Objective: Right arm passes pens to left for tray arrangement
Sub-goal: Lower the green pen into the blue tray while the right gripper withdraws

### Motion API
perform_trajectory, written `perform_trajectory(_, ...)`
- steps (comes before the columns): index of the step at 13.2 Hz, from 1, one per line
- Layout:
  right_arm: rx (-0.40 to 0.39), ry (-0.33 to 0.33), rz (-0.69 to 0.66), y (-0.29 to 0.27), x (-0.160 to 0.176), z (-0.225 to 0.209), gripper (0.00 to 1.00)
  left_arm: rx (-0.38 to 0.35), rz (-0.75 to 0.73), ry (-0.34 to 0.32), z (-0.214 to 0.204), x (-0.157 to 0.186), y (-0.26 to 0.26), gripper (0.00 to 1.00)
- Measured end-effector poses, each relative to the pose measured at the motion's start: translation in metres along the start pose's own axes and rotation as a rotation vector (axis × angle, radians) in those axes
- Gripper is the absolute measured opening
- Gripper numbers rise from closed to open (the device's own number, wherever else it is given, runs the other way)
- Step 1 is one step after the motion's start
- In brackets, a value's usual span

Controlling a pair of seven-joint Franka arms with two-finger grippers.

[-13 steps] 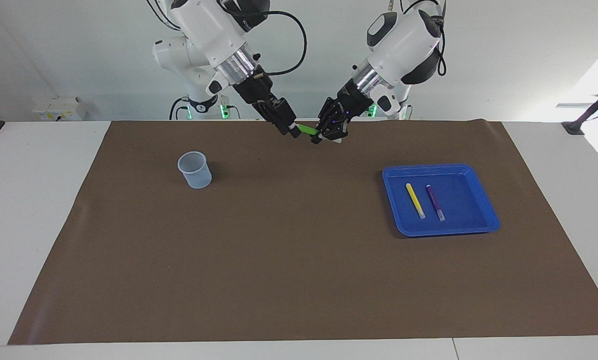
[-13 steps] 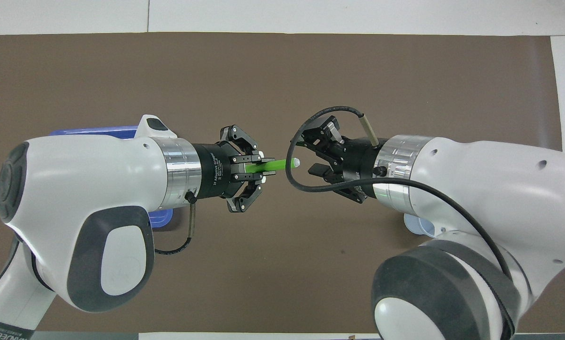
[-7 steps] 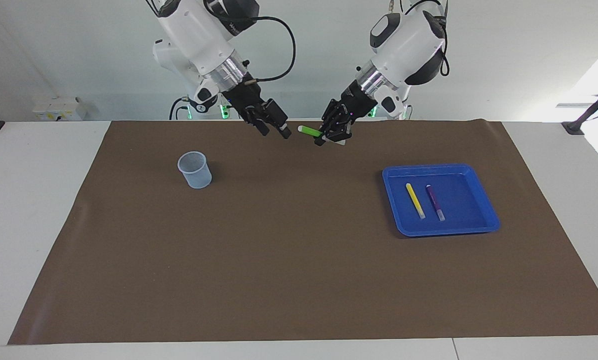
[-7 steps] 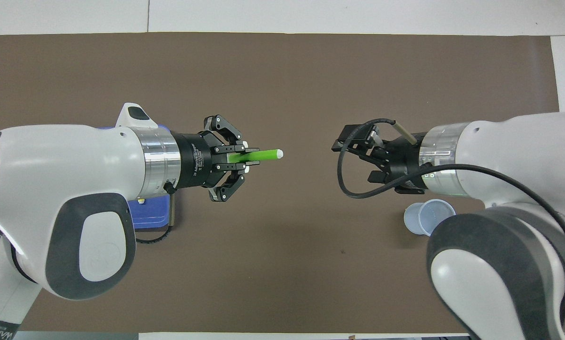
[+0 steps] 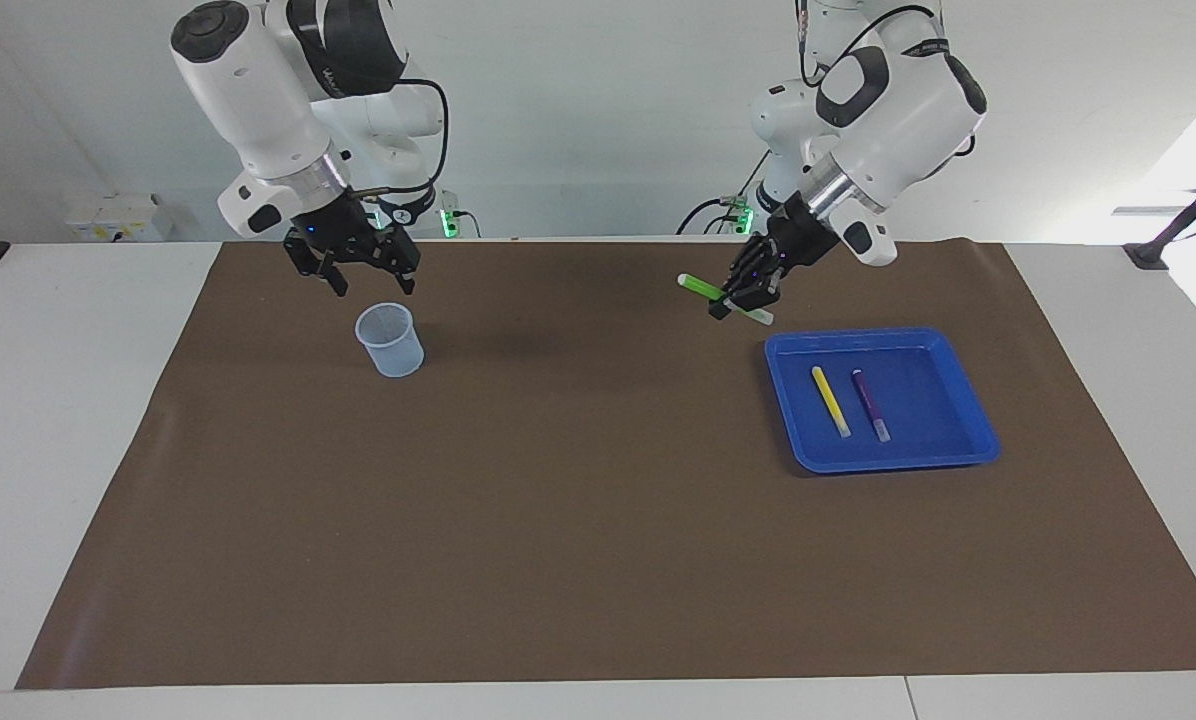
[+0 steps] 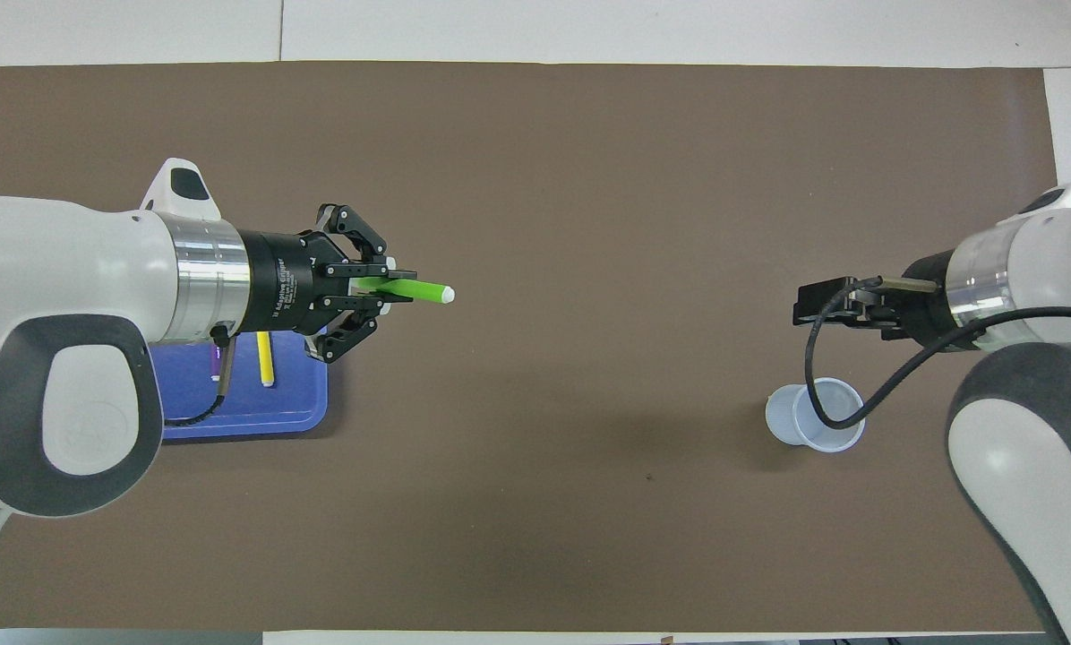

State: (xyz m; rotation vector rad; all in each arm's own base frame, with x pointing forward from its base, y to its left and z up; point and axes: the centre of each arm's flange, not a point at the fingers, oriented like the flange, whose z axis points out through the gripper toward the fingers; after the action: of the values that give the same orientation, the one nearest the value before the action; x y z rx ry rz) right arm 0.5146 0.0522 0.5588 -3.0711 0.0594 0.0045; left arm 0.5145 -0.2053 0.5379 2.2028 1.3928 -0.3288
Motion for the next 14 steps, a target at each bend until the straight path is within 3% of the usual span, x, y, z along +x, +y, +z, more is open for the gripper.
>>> perform_trajectory(5,-0.129,-0.084,-0.049,0.045,0.01,-0.067,1.0,0.132,0.365,0.098,-0.018,0.102,-0.034,0.18)
perform_trajectory(9,-0.129,-0.105,-0.022,0.061,0.02,-0.072,1.0,0.279,0.624,0.142,-0.02,0.186,-0.06,0.18)
perform_trajectory(14,-0.128,-0.111,-0.035,0.055,0.022,-0.069,1.0,0.462,0.892,0.175,0.008,0.265,-0.079,0.18)
